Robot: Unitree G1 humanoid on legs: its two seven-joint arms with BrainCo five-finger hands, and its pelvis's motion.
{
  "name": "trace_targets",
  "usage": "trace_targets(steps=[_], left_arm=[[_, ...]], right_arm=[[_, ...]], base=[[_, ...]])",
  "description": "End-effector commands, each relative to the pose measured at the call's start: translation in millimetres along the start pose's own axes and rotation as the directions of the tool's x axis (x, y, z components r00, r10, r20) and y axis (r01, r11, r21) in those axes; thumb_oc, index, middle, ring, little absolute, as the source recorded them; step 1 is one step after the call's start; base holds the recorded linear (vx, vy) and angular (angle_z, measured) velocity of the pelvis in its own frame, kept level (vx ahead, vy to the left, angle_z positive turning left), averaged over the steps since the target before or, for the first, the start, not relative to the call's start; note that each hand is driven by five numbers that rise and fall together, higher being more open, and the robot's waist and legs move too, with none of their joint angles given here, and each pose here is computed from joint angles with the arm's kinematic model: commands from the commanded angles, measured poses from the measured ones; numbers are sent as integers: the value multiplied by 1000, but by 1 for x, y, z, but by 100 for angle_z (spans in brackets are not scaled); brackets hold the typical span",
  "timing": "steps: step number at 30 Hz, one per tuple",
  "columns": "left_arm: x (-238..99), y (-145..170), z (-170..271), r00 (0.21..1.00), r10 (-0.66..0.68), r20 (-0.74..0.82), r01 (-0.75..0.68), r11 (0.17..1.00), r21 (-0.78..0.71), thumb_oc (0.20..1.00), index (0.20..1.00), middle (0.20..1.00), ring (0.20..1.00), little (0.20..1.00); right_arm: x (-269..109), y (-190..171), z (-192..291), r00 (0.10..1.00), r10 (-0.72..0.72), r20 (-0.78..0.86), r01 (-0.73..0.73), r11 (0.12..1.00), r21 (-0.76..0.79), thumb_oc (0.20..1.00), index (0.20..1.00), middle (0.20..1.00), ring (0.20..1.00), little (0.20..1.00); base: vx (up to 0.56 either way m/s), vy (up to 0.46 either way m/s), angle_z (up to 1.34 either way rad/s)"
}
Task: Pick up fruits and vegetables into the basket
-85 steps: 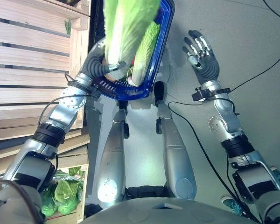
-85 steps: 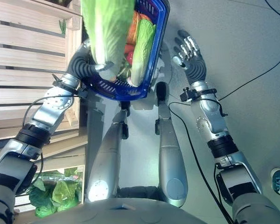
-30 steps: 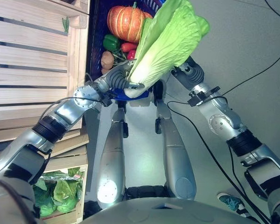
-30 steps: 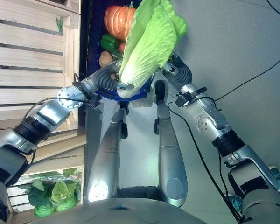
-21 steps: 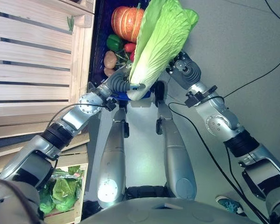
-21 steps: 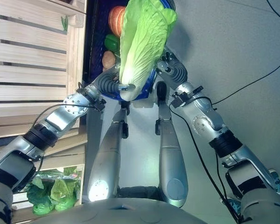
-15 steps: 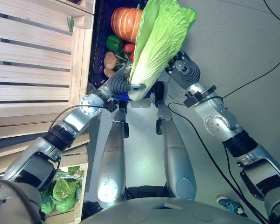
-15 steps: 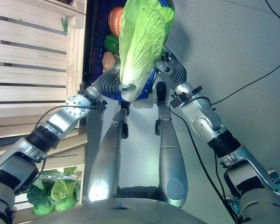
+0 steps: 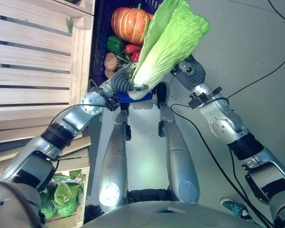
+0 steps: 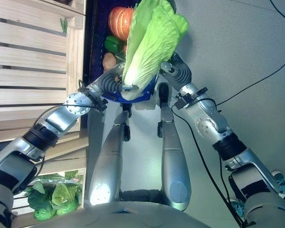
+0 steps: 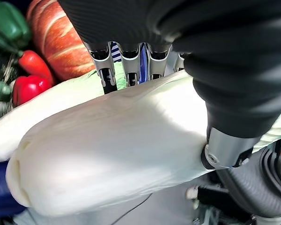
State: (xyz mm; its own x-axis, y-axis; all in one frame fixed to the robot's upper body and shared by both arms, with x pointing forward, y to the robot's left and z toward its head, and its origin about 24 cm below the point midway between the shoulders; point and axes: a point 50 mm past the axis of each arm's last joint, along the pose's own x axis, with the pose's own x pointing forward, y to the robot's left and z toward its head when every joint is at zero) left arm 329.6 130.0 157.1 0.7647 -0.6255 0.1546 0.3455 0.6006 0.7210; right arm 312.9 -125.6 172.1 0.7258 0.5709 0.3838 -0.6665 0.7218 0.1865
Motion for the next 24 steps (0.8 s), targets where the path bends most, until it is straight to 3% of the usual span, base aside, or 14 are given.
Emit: trace_targets(steps=[1, 16, 17, 24], left_arm=[[0, -18, 22, 986, -127, 107, 114, 986, 122, 200, 200, 200, 200, 200], [3, -26, 29, 960, -268, 85, 238, 935, 262, 200, 200, 200, 200, 200], [3, -28, 30, 955, -285, 83, 256, 932, 255, 200, 200, 200, 200, 200], [4, -35, 29, 955, -284, 81, 258, 935, 242, 200, 200, 200, 200, 200]], right_arm=[[12, 37, 22, 976, 194, 96, -189, 980, -63, 1000, 1000, 1000, 1000, 1000], [13, 36, 20, 983, 168, 78, -162, 983, -81, 1000, 1000, 1000, 1000, 1000], [13, 37, 22, 979, 171, 110, -164, 984, -73, 200, 200, 200, 200, 200], [15, 43, 20, 974, 189, 129, -183, 982, -56, 200, 200, 200, 200, 200]], base=[[0, 0, 0], [0, 0, 0], [0, 0, 0], [0, 0, 0]])
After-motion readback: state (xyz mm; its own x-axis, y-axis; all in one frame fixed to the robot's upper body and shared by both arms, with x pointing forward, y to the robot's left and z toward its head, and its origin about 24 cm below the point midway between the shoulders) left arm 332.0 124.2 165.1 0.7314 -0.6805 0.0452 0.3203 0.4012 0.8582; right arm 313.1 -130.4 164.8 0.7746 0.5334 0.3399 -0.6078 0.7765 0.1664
